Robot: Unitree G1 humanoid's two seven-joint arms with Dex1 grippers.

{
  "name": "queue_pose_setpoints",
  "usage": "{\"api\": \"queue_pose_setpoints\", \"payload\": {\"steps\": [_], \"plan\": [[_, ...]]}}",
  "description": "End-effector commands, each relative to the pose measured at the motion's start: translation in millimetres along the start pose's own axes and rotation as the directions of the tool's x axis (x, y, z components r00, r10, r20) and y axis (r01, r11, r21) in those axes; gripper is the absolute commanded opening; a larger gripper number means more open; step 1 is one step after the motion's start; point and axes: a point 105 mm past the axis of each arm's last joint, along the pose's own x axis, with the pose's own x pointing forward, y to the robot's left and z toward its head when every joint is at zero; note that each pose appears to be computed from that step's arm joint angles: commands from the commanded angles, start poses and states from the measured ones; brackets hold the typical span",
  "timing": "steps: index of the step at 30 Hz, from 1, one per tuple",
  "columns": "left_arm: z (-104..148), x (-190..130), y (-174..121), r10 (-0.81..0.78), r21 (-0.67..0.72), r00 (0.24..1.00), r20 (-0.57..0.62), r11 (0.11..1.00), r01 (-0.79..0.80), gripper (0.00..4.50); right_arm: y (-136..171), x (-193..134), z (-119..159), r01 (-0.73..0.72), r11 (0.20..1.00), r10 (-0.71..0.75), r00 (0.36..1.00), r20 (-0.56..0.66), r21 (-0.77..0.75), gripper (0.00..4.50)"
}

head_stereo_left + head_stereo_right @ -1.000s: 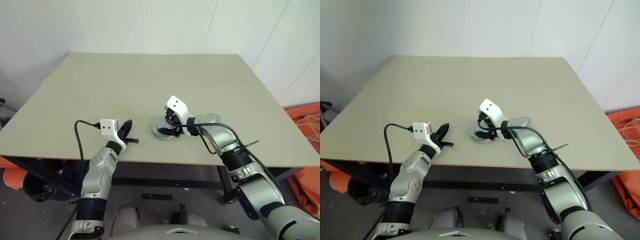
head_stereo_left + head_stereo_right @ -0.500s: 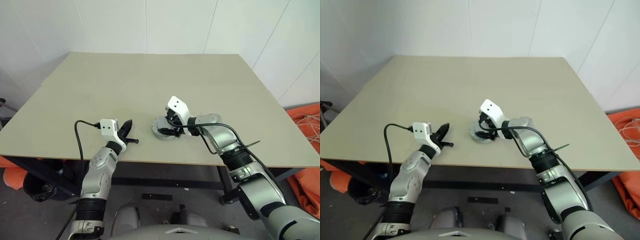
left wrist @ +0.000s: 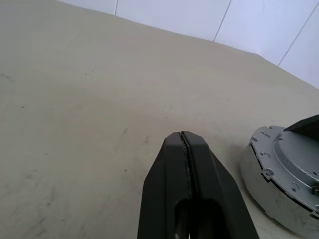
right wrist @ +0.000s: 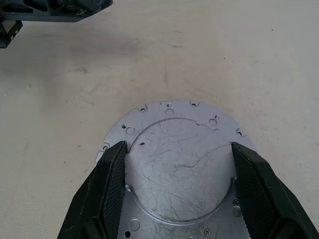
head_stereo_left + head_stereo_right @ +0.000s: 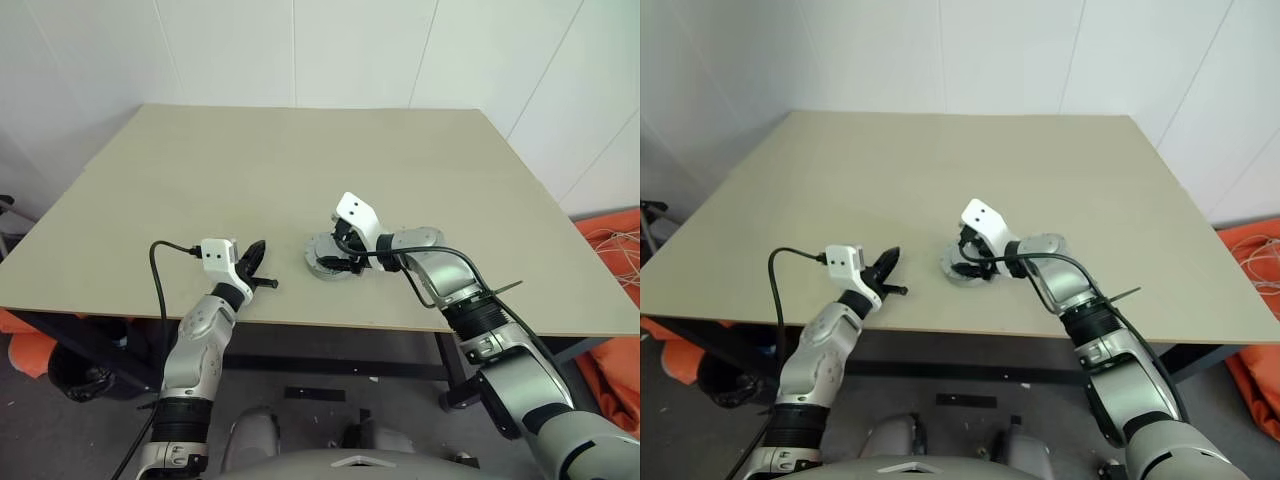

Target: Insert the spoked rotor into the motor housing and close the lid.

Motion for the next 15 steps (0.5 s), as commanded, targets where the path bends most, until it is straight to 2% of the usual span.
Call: {"api": "queue_pose_setpoints", "payload": {"steps": [1,15], "plan": [[13.7,1.8,-6.9,-0.027,0.014,0.999,0.048,1.000,0.026,0.00,-3.2,-1.8,-22.3,0.016,1.000,-0.014,0.996,-0.092,0.013,3.14],[13.9,2.4,-6.0,-0.024,0.012,0.999,0.047,1.000,0.024,0.00,-4.0,-3.3,-23.4,0.007,0.998,0.000,0.994,-0.105,0.062,3.14]]}}
